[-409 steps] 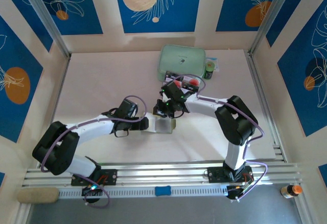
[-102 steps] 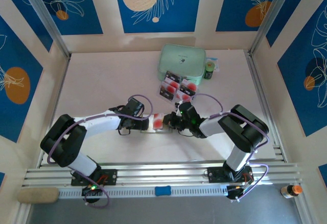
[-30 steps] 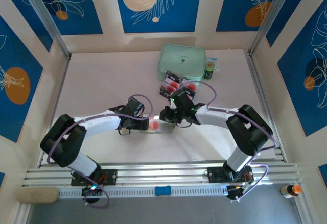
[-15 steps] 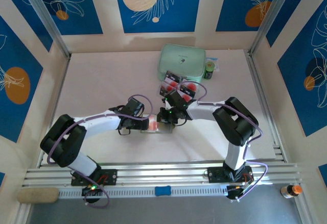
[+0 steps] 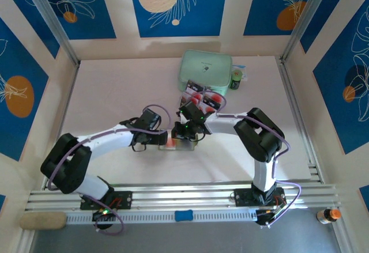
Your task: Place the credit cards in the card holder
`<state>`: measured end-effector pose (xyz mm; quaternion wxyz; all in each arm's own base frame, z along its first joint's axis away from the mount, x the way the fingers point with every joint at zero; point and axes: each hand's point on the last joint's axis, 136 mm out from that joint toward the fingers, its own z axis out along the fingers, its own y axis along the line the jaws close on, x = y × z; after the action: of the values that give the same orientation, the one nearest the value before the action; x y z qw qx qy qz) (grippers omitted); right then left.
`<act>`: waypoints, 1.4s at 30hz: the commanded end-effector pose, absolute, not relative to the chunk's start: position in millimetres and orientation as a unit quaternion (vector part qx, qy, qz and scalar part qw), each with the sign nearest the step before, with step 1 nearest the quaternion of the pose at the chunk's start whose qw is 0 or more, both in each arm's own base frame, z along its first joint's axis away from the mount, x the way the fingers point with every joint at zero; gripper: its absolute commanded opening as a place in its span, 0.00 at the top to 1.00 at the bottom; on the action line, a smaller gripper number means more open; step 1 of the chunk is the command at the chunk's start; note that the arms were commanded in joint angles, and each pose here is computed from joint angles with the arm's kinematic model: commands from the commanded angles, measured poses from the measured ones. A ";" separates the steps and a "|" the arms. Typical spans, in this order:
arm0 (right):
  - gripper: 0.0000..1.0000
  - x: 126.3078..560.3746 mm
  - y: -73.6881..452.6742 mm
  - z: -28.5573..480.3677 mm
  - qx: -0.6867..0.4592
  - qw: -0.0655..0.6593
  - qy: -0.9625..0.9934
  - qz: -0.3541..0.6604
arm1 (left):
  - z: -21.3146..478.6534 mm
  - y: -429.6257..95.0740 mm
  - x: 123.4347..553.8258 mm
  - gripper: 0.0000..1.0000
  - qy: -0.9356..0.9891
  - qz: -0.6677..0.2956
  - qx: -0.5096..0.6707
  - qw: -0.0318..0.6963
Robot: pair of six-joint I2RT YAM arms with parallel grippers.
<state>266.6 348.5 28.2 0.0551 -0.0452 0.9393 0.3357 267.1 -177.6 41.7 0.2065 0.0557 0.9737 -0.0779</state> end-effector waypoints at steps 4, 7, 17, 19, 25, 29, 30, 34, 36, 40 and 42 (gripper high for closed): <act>1.00 260.3 349.0 57.6 -0.061 0.061 0.934 0.348 | 37.4 -162.3 261.7 0.07 0.977 -0.064 0.035 0.198; 1.00 259.1 345.2 62.8 -0.065 0.067 0.934 0.344 | 29.3 -157.5 256.7 0.07 0.979 -0.059 0.030 0.191; 1.00 250.0 338.1 50.4 -0.075 0.055 0.943 0.319 | 17.3 -148.9 250.7 0.07 0.982 -0.043 0.025 0.183; 1.00 248.2 337.9 46.2 -0.077 0.051 0.945 0.314 | 16.2 -148.5 250.5 0.08 0.982 -0.041 0.026 0.182; 1.00 245.1 335.8 32.6 -0.080 0.042 0.951 0.296 | 15.0 -147.9 250.1 0.08 0.982 -0.039 0.026 0.181; 1.00 244.4 336.2 26.5 -0.083 0.038 0.955 0.283 | 14.8 -147.8 249.9 0.08 0.982 -0.040 0.026 0.181; 1.00 244.4 336.8 25.2 -0.084 0.036 0.955 0.281 | 15.4 -148.4 250.1 0.08 0.982 -0.041 0.026 0.182; 1.00 243.4 343.3 21.3 -0.089 0.028 0.956 0.279 | 15.9 -148.2 249.6 0.08 0.982 -0.043 0.025 0.182; 1.00 243.5 348.2 21.9 -0.093 0.026 0.955 0.281 | 17.5 -148.4 249.6 0.08 0.982 -0.044 0.024 0.183; 1.00 242.9 354.6 21.6 -0.098 0.022 0.954 0.283 | 26.9 -149.8 252.4 0.08 0.979 -0.051 0.021 0.194; 1.00 242.3 356.2 20.2 -0.098 0.019 0.954 0.283 | 34.4 -150.9 255.5 0.08 0.978 -0.054 0.020 0.202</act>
<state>248.6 353.0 25.0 0.0332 -0.0880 0.9523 0.2902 252.5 -157.4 24.4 0.1902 0.0353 0.9794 -0.0578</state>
